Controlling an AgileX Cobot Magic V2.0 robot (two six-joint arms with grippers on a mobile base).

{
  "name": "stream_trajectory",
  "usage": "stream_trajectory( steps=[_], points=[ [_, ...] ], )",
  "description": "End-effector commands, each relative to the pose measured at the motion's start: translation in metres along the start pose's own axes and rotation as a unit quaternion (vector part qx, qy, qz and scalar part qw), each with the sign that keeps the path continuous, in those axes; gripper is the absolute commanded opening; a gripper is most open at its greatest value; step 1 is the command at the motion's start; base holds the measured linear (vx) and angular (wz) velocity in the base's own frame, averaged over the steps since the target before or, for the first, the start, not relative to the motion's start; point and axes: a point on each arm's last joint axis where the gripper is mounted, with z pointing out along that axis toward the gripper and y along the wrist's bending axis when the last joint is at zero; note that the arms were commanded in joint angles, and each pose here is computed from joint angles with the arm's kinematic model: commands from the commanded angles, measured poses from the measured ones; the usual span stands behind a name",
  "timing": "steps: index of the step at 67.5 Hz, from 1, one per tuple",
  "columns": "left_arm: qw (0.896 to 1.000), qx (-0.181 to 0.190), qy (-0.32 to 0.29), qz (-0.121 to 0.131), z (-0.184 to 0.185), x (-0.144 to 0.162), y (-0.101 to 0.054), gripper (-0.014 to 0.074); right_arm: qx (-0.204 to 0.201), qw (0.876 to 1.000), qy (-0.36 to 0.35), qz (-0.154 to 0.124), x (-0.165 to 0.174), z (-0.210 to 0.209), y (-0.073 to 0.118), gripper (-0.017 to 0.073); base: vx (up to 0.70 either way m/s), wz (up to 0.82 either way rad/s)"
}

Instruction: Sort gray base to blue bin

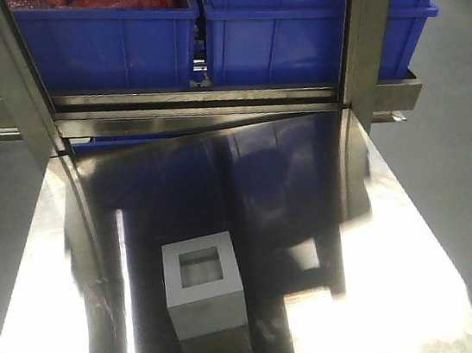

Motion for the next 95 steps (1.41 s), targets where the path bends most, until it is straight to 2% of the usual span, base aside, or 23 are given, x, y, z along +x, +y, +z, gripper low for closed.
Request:
stream_trajectory(
  steps=[1,7,13,20,28,32,35,38,40,45,51,61,68,75,79,83,92,93,95],
  points=[
    [0.999,0.004,-0.046,-0.007,-0.003,-0.016,-0.002,0.0347,0.000,0.999,-0.041,-0.008,-0.005,-0.001,0.000,-0.0005,0.00,0.00],
    [0.999,0.004,-0.049,-0.006,-0.003,-0.017,-0.002,0.0433,0.000,0.999,-0.041,-0.008,-0.005,-0.001,0.000,-0.0005,0.00,0.00],
    [0.999,0.005,-0.052,-0.006,-0.003,-0.018,-0.002,0.0472,0.000,0.999,-0.041,-0.008,-0.005,-0.001,0.000,-0.0005,0.00,0.00],
    [0.999,0.005,-0.054,-0.006,-0.003,-0.018,-0.002,0.0468,0.000,0.999,-0.040,-0.008,-0.005,-0.001,0.000,-0.0005,0.00,0.00],
    [0.998,0.015,-0.051,-0.031,-0.004,-0.021,-0.004,0.0463,0.000,0.999,-0.040,-0.008,-0.005,-0.001,0.000,-0.0005,0.00,0.00],
    [0.999,0.024,-0.024,-0.025,-0.003,-0.027,-0.007,0.0463,0.000,0.999,-0.040,-0.008,-0.005,-0.001,0.000,-0.0005,0.00,0.00],
    [0.999,0.040,0.000,-0.023,-0.001,-0.032,-0.011,0.0463,0.000,0.999,-0.040,-0.008,-0.005,-0.001,0.000,-0.0005,0.00,0.00],
    [0.998,0.061,0.023,-0.011,0.003,-0.039,-0.016,0.0463,0.000,0.999,-0.040,-0.008,-0.005,-0.001,0.000,-0.0005,0.00,0.00],
    [0.996,0.083,0.035,-0.016,0.005,-0.043,-0.020,0.0463,0.000,0.999,-0.040,-0.008,-0.005,-0.001,0.000,-0.0005,0.00,0.00],
    [0.989,0.134,0.054,-0.009,0.012,-0.054,-0.031,0.0463,0.000,0.999,-0.040,-0.008,-0.005,-0.001,0.000,-0.0005,0.00,0.00],
    [0.980,0.185,0.058,-0.038,0.024,-0.064,-0.041,0.0463,0.000,0.999,-0.040,-0.008,-0.005,-0.001,0.000,-0.0005,0.00,0.00],
    [0.967,0.229,0.088,-0.064,0.050,-0.064,-0.050,0.0463,0.000,0.999,-0.040,-0.008,-0.005,-0.001,0.000,-0.0005,0.00,0.00],
    [0.958,0.255,0.122,-0.049,0.069,-0.054,-0.062,0.0463,0.000,0.999,-0.040,-0.008,-0.005,-0.001,0.000,-0.0005,0.00,0.00],
    [0.950,0.273,0.150,-0.033,0.086,-0.043,-0.081,0.0463,0.000,0.999,-0.041,-0.008,-0.005,-0.001,0.000,-0.0005,0.00,0.00],
    [0.947,0.281,0.158,-0.015,0.095,-0.037,-0.095,0.0463,0.000,0.999,-0.041,-0.008,-0.005,-0.001,0.000,-0.0005,0.00,0.00],
    [0.947,0.278,0.163,0.002,0.104,-0.033,-0.105,0.0463,0.000,0.999,-0.041,-0.008,-0.005,-0.001,0.000,-0.0005,0.00,0.00],
    [0.945,0.261,0.196,0.006,0.123,-0.029,-0.124,0.0463,0.000,0.999,-0.041,-0.008,-0.005,-0.001,0.000,-0.0005,0.00,0.00],
    [0.945,0.259,0.202,0.000,0.125,-0.030,-0.125,0.0463,0.000,0.999,-0.041,-0.008,-0.005,-0.001,0.000,-0.0005,0.00,0.00],
    [0.944,0.252,0.211,0.008,0.128,-0.029,-0.128,0.0463,0.000,0.999,-0.041,-0.008,-0.005,-0.001,0.000,-0.0005,0.00,0.00]
  ],
)
